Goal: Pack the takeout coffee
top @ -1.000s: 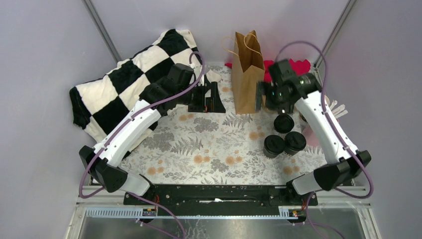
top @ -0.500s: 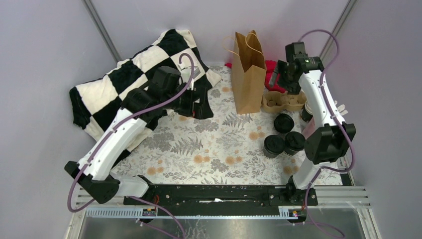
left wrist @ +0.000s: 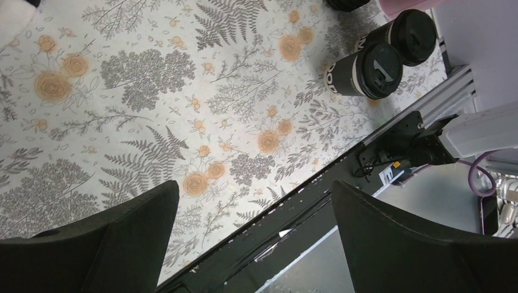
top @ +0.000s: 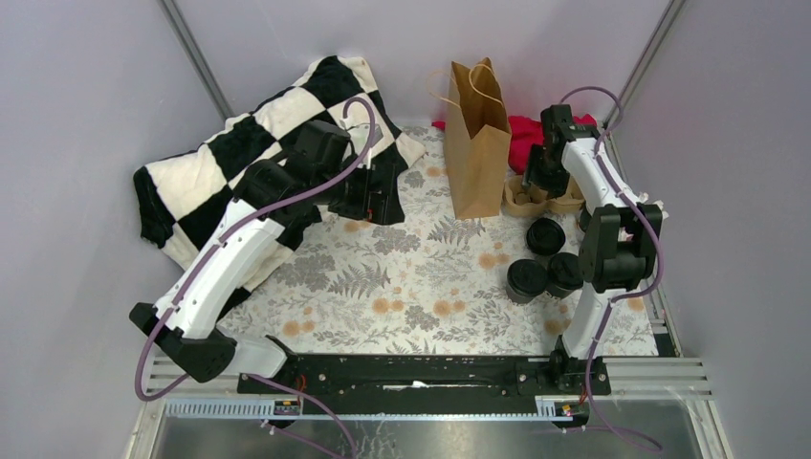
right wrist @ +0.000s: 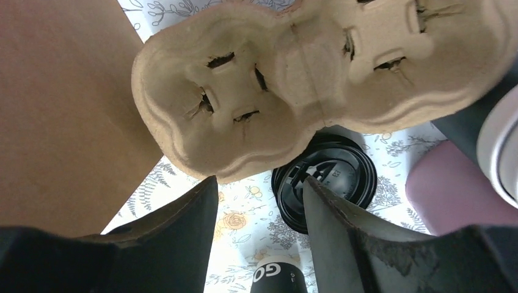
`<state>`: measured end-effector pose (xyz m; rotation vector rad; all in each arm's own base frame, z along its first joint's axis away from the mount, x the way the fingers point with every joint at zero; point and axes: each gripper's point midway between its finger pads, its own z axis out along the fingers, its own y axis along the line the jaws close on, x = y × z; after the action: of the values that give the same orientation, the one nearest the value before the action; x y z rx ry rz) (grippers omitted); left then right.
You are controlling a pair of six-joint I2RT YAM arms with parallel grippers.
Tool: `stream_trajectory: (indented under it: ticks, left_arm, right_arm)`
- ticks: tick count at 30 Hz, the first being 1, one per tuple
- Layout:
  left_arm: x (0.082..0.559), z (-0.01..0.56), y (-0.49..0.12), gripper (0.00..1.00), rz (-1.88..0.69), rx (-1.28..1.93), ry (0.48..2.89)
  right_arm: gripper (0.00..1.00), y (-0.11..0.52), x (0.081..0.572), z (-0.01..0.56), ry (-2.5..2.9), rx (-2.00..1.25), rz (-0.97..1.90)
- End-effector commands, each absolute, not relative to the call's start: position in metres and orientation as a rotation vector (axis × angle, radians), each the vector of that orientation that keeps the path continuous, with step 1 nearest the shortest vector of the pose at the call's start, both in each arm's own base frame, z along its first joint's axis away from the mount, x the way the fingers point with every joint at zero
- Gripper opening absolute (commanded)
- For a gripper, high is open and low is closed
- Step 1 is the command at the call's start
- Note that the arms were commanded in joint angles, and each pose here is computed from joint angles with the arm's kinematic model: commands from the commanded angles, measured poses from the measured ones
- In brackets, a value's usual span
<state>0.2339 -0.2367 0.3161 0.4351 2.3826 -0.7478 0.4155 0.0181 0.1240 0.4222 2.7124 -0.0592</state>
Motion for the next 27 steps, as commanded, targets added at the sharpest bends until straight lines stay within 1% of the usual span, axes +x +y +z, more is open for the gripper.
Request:
stream_trajectory:
  ticks: [1,5,6,7,9,12,15,18,24,25,27]
  left_arm:
    - [0.237,0.329,-0.227,0.99,-0.707,0.393,2.352]
    - [0.244,0.335,-0.228,0.99,-0.663,0.427,2.361]
    - [0.246,0.335,-0.228,0.99,-0.658,0.438,2.366]
    - [0.247,0.333,-0.229,0.99,-0.651,0.448,2.374]
    - [0.249,0.329,-0.23,0.99,-0.645,0.462,2.385]
    - [0.247,0.325,-0.229,0.99,-0.638,0.465,2.395]
    - [0.246,0.324,-0.227,0.99,-0.633,0.459,2.399]
    - [0.246,0.323,-0.227,0.99,-0.632,0.451,2.403]
    - [0.246,0.324,-0.227,0.99,-0.634,0.438,2.403]
    - [0.246,0.324,-0.227,0.99,-0.635,0.438,2.404]
    - [0.246,0.325,-0.227,0.99,-0.635,0.433,2.402]
  right_arm:
    - [0.6,0.033,0.427,0.11,2.707,0.39,0.073]
    - [0.58,0.048,0.436,0.107,2.695,0.317,0.194]
    - [0.56,0.048,0.437,0.107,2.691,0.319,0.199]
    - [0.52,0.049,0.439,0.105,2.691,0.318,0.205]
    - [0.49,0.052,0.441,0.1,2.699,0.312,0.232]
    - [0.5,0.069,0.444,0.094,2.707,0.279,0.382]
    - [0.54,0.082,0.448,0.091,2.699,0.267,0.492]
    - [0.55,0.082,0.45,0.084,2.699,0.274,0.498]
    - [0.55,0.076,0.454,0.076,2.704,0.27,0.478]
    - [0.54,0.075,0.455,0.075,2.706,0.271,0.48]
    - [0.47,0.075,0.457,0.075,2.705,0.267,0.488]
